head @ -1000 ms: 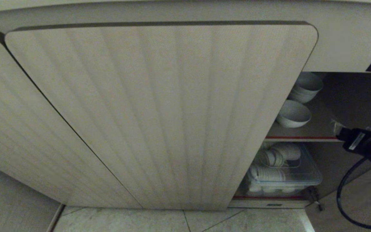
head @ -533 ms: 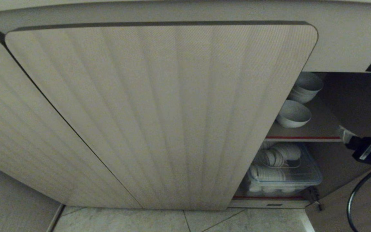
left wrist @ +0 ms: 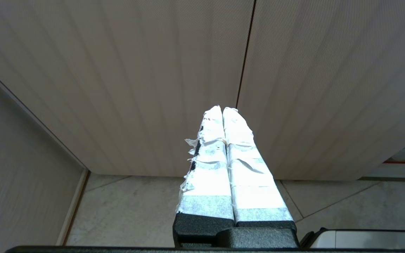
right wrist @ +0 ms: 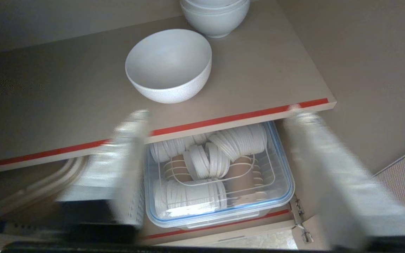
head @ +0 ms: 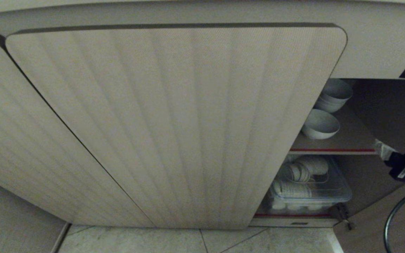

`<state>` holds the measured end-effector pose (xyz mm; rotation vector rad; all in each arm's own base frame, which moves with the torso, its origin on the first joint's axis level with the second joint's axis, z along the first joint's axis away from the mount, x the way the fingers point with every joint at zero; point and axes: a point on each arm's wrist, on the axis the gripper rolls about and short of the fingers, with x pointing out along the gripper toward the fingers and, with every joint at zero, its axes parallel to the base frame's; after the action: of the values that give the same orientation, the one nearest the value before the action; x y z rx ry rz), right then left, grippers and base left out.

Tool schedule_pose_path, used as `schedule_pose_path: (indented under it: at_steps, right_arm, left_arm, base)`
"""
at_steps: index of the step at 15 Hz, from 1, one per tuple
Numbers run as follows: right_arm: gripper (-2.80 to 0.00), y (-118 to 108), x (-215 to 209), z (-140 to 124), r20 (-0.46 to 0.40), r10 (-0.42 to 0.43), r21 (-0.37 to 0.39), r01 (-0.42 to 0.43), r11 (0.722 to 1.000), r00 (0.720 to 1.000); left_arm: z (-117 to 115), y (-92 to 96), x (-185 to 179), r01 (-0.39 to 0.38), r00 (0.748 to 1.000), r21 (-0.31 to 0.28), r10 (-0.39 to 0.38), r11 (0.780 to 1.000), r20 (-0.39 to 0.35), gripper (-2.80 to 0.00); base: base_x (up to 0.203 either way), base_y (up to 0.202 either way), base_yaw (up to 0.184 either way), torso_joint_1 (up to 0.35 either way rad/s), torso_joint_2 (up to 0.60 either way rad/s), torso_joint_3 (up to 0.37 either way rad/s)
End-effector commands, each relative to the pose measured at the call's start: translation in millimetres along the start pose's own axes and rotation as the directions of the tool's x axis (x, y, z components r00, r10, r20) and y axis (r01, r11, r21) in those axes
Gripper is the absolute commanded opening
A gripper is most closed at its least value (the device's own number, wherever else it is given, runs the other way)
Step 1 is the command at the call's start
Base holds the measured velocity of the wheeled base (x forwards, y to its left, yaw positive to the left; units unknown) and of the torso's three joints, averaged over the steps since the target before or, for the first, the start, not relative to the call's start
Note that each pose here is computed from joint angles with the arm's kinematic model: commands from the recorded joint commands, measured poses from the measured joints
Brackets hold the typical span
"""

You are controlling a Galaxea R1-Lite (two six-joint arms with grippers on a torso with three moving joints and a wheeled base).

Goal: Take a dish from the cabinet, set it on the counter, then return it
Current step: Close the cabinet door

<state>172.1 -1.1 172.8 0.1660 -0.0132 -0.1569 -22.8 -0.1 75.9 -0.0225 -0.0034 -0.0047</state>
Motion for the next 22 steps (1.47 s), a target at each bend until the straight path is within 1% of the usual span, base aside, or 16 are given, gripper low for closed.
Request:
schedule_pose_path:
  at_steps: [1,13,19,22]
  right_arm:
    - [-2.80,0,-2,1,0.011,0.002,0.006,-0.002,1.000,1.000]
    - [-2.80,-1,-8,3,0.025,0.005,0.010,-0.005,1.000,1.000]
    - [-2.80,-2,-19,6,0.050,0.011,0.014,-0.012,1.000,0.999]
    - [-2.80,-3,-32,9,0.056,0.027,0.015,-0.028,1.000,0.998]
  left_arm:
    - [0,0.0,0,0.000,1.000,0.000,0.000,1.000,0.001,-2.80]
    - [0,0.0,0,0.000,1.000,0.000,0.000,1.000,0.001,-2.80]
    - [0,0.0,0,0.000,1.000,0.000,0.000,1.000,0.001,-2.80]
    - [0,0.0,0,0.000,1.000,0.000,0.000,1.000,0.001,-2.80]
  base:
    - [0.000,0.000,0.000,0.000,0.00,0.000]
    - [0.000,0.000,0.000,0.000,0.00,0.000]
    - [0.000,0.000,0.000,0.000,0.00,0.000]
    - [0.000,0.000,0.000,0.000,0.00,0.000]
